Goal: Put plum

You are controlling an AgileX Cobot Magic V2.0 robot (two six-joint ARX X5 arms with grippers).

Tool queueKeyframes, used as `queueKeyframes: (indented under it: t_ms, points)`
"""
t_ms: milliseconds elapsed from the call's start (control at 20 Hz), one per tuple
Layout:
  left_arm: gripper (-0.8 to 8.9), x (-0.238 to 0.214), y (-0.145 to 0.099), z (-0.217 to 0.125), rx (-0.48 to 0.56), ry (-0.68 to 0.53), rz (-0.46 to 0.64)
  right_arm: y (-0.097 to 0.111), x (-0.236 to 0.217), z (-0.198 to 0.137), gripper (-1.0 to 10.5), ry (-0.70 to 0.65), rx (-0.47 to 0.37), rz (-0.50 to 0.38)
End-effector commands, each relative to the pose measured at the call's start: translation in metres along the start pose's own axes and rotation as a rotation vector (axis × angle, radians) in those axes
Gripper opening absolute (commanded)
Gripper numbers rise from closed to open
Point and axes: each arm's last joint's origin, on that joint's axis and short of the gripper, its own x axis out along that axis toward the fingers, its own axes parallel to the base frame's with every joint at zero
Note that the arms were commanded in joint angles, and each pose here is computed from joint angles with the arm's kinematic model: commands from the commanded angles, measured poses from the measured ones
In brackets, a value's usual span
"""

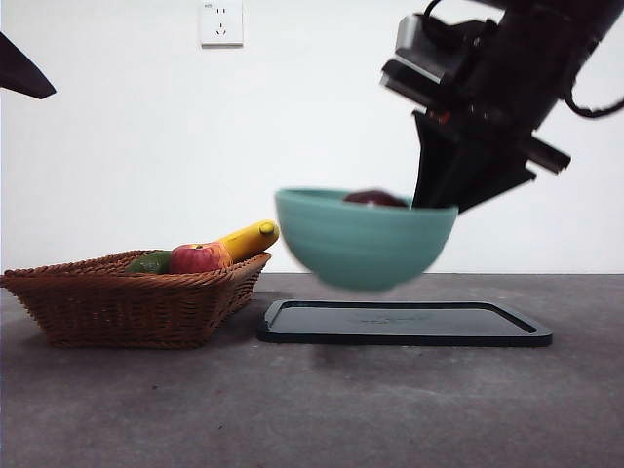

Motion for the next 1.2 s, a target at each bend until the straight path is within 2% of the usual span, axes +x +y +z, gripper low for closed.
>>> queueKeyframes:
  t_ms: [50,400,650,950,1000,1100,1200]
  points:
    - [4.03,0.000,-0.001,0.003,0.021,-0.007,-0.008,-0.009,0.001,0.021,0.1,-0.029,0.012,-0.023]
    - [4.03,0.000,-0.001,0.003,0.021,-0.006,-0.008,-0.057,0.038,0.080,0.1,-0.022,0.071,-0.104]
    - [4.03,0.000,-0.001,0.003,0.020,-0.006,-0.008,-0.083,0.083,0.086,0.1,0.027,0.105,-0.125]
    - [4.03,0.000,-0.001,0.003,0.020,-0.006,-0.008,-0.088,0.091,0.081,0.2,0.065,0.119,-0.132]
    - [4.03,0.000,-0.001,0.003,0.020,-0.006,-0.008,-0.088,0.091,0.081,0.6,0.068,0.122,-0.132]
    - [4.03,0.000,-0.001,0.003,0.020,-0.006,-0.008,-0.085,0.084,0.083,2.1,0.052,0.124,-0.131]
    - [4.03,0.000,-0.001,0.003,0.020,-0.006,-0.008,-0.080,0.062,0.090,2.2,0.009,0.115,-0.141]
